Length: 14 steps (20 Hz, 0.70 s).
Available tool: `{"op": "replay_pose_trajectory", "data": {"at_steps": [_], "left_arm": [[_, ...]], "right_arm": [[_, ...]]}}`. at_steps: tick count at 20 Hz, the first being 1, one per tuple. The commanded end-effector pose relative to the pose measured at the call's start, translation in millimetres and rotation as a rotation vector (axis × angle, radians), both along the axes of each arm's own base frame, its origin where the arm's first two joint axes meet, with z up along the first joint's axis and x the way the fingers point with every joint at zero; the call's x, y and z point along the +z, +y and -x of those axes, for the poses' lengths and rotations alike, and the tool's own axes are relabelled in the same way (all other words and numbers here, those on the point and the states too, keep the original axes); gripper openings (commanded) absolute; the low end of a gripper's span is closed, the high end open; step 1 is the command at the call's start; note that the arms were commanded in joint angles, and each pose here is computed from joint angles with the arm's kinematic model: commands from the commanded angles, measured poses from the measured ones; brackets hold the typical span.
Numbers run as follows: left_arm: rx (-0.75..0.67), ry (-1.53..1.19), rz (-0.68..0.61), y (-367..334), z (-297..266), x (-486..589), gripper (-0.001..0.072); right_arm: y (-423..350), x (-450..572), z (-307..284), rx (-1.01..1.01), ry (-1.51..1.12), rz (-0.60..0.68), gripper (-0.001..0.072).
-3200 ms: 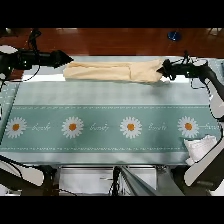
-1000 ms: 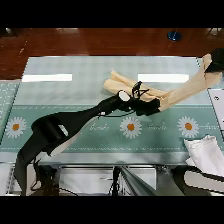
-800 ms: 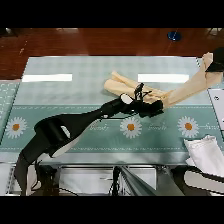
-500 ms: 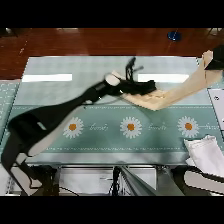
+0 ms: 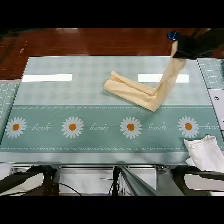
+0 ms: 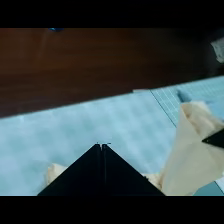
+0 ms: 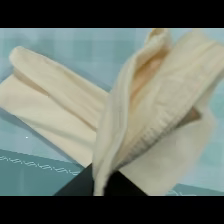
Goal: Fold the shirts.
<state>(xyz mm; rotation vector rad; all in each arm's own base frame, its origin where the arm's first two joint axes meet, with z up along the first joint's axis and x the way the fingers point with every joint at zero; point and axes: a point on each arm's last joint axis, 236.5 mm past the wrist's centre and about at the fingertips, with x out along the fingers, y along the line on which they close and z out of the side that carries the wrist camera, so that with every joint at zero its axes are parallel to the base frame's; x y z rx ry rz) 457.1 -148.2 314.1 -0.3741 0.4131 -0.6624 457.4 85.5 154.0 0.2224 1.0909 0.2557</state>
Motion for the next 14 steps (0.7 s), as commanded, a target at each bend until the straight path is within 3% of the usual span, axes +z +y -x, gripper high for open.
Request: {"op": "replay_pose_trajectory", "data": {"at_steps": [1,11,12,14], "left_arm": [[0.169,-0.145,-0.063,75.6,47.6,64.5,0.003],[-0.034,-0.055,-0.175,37.0,114.4,41.5,0.003],[-0.04,-0.049,-0.173,35.3,114.3,38.7,0.0031],[-0.045,-0.025,-0.167,34.6,112.3,29.5,0.0031]], "right_arm": [[66.0,-41.1,-22.5,0.068,0.019,-0.029,0.0019],[219.0,-127.6,-56.1,0.067,-0.021,-0.165,0.0021],[229.2,-128.1,-56.2,0.069,-0.031,-0.182,0.0061],[243.4,-122.1,-55.7,0.072,-0.046,-0.228,0.0442]]}}
